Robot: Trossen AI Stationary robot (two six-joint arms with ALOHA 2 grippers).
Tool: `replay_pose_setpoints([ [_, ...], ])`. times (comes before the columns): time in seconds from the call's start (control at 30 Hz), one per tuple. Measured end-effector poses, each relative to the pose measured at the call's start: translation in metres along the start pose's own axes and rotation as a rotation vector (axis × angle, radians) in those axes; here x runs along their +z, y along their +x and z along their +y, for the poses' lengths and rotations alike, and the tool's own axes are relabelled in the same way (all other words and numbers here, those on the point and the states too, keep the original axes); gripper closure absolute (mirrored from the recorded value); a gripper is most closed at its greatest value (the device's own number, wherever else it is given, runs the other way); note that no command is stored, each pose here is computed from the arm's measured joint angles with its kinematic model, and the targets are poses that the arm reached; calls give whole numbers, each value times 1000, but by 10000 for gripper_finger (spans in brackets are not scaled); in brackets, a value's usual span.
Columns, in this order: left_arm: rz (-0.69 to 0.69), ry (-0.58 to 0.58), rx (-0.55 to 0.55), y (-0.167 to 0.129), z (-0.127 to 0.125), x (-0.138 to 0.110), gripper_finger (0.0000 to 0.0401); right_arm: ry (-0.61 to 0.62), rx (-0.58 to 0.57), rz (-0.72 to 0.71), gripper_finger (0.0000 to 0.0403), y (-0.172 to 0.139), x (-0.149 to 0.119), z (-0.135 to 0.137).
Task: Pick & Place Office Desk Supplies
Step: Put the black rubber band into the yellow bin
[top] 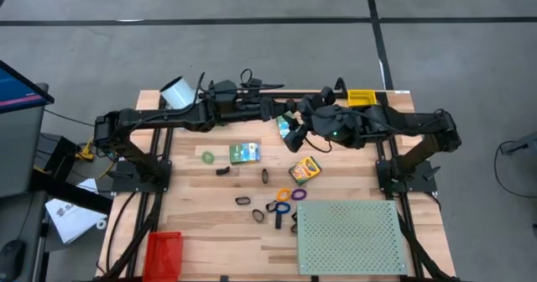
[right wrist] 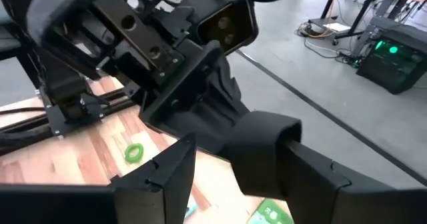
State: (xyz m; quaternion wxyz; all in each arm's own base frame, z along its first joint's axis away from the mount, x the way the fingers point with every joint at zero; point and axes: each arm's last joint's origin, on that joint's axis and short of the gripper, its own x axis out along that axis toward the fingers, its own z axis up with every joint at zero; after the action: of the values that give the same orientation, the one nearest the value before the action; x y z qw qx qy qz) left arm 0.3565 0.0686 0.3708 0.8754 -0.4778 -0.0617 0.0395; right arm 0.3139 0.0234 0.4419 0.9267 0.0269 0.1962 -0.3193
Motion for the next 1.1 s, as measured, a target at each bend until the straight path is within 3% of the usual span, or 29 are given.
replay_pose_setpoints([
  [0.27,15,4,-11,0,-1,0,401,22,-56,-47,273,-9,5,-6],
  [0.53,26,8,-28,0,-2,0,400,34,-89,-75,388,-27,9,-19],
  [0.87,43,22,-65,0,-4,0,375,18,-112,-63,399,-31,6,-21],
  [1.1,125,94,-145,-5,-11,1,300,4,-134,-56,401,-35,6,-26],
])
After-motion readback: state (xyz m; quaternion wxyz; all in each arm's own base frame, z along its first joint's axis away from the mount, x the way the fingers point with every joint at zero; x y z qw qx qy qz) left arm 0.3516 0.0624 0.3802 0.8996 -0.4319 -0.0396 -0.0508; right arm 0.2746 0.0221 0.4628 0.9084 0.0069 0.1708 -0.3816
